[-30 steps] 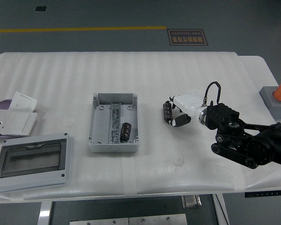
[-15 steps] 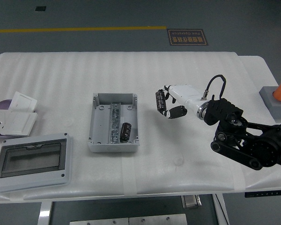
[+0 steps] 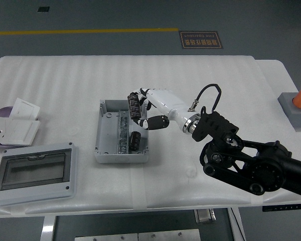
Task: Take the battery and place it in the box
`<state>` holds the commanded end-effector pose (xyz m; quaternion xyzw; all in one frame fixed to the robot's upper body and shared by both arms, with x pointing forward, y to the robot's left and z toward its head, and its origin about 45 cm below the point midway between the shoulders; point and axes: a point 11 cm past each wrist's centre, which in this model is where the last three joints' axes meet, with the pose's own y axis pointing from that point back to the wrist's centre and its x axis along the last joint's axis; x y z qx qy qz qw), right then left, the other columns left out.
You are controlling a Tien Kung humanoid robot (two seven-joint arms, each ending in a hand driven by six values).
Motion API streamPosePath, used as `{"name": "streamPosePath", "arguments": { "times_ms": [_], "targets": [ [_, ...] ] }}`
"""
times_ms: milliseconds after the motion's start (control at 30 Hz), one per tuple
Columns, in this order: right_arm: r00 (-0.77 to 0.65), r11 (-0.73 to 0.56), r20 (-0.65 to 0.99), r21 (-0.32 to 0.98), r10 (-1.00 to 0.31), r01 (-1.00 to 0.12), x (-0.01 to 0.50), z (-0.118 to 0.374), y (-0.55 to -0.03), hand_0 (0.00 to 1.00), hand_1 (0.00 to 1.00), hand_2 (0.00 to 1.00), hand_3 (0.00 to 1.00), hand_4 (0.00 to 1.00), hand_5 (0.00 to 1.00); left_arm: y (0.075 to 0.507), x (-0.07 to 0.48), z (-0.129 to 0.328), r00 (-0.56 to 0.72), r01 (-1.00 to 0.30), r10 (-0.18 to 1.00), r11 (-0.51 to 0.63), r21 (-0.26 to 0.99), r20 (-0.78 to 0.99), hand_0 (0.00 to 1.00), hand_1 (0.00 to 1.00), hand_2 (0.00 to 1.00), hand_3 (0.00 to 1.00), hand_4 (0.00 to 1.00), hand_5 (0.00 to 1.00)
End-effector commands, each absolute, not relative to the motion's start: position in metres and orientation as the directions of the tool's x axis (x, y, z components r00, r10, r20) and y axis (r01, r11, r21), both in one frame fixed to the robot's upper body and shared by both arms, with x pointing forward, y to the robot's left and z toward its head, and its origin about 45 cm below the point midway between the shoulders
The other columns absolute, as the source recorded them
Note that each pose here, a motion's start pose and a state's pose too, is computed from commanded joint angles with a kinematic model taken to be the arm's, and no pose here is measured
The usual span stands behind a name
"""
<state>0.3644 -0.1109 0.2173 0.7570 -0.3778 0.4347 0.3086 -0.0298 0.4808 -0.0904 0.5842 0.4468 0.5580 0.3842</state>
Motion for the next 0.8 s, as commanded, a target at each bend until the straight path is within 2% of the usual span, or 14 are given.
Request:
{"name": "streamPosePath", "arguments": {
  "times_ms": [100,133,367,800],
  "targets": [
    [0.353,-0.527,0.892,0.162,-0.284,-0.834,0.361,0.211,-0.107,0.744,0.717,0.769,0.838,0.552,0.347,0.481,-0.030,-0.090,-0.022,0.095,0.951,-0.305,0.948,0.308,0.620,0.646,0.524,0.562,0.582,0.438],
    [0.360,-0.528,0.892,0.173,-0.273,-0.832,0.360,0.208,-0.106,0.998,0.976,0.998,0.998,0.827,0.502,0.481,-0.030,-0.090,-0.021,0.095,0.951,-0.305,0.948,0.308,0.619,0.646,0.523,0.560,0.594,0.451],
    [0.409,-0.527,0.883,0.240,-0.230,-0.815,0.352,0.189,-0.103,0.998,0.998,0.998,0.998,0.826,0.491,0.480,-0.029,-0.090,-0.020,0.094,0.952,-0.303,0.948,0.306,0.619,0.646,0.522,0.559,0.592,0.448],
    [0.379,-0.461,0.882,0.222,-0.281,-0.859,0.364,0.190,-0.130,0.998,0.998,0.998,0.998,0.867,0.532,0.480,-0.030,-0.091,-0.021,0.095,0.952,-0.303,0.948,0.306,0.619,0.646,0.521,0.557,0.592,0.443]
  ]
}}
